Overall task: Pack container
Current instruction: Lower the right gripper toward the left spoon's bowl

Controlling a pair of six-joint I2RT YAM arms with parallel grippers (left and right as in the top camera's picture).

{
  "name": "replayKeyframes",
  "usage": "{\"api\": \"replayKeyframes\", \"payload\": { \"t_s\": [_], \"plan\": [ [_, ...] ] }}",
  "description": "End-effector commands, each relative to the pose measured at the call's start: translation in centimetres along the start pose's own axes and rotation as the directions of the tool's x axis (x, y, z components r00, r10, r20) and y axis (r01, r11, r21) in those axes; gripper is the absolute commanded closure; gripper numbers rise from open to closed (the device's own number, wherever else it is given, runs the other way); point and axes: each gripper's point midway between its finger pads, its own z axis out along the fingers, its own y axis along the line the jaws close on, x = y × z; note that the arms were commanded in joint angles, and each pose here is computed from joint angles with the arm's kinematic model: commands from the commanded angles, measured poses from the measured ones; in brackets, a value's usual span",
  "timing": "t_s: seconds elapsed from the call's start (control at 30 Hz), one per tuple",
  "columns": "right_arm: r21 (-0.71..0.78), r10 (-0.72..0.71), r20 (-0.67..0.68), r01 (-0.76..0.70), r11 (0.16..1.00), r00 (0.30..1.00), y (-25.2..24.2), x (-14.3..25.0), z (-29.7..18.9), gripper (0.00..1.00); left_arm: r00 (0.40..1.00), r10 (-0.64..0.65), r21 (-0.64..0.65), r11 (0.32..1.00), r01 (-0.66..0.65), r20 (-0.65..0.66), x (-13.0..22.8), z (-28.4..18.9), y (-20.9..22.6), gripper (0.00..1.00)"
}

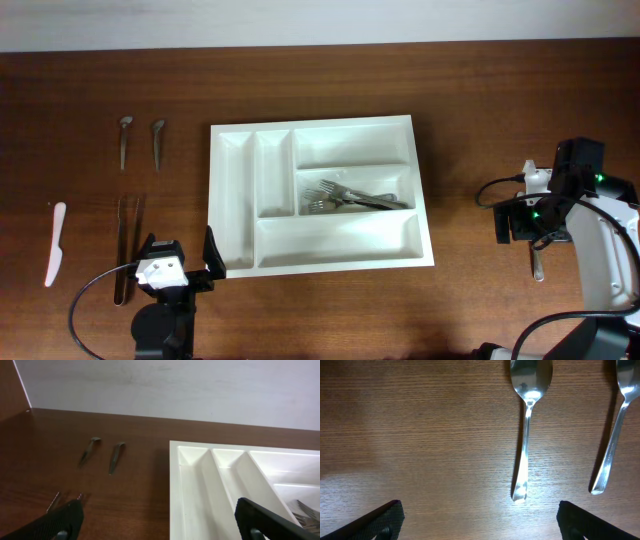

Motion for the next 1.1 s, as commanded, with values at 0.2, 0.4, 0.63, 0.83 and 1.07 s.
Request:
{"api": "replayKeyframes", "payload": {
  "t_s": [0.2, 0.4, 0.63, 0.83, 1.07],
  "plan": [
    [-0.05, 0.001, -0.002, -0.001, 0.999, 1.0, 0.8, 0.2, 0.1, 0.01, 1.0, -0.002, 0.014, 1.0, 0.002, -0.001, 0.1, 0.0, -0.3, 0.01],
    [-0.056, -0.007, -0.021, 0.005, 0.998, 1.0, 0.8, 0.3, 0.5, 0.01, 1.0, -0.002, 0.014, 1.0, 0.002, -0.001, 0.1, 0.0, -0.3, 0.01],
    [-0.099, -0.016, -0.108, 0.006, 0.995, 0.994, 1.4, 1.0, 2.6, 0.01, 1.0, -0.002, 0.014, 1.0, 0.002, 0.0, 0.1, 0.0, -0.3, 0.01],
    [-0.131, -0.024, -0.182, 0.0, 0.991, 0.983, 1.8, 1.7, 4.5, 0.01, 1.0, -0.002, 0.014, 1.0, 0.002, -0.001, 0.1, 0.0, -0.3, 0.01],
    [-0.111, -0.025, -0.189, 0.004, 0.994, 0.982, 1.4, 1.6, 4.7, 0.01, 1.0, -0.002, 0.014, 1.0, 0.002, -0.001, 0.1, 0.0, -0.3, 0.01]
  ]
}}
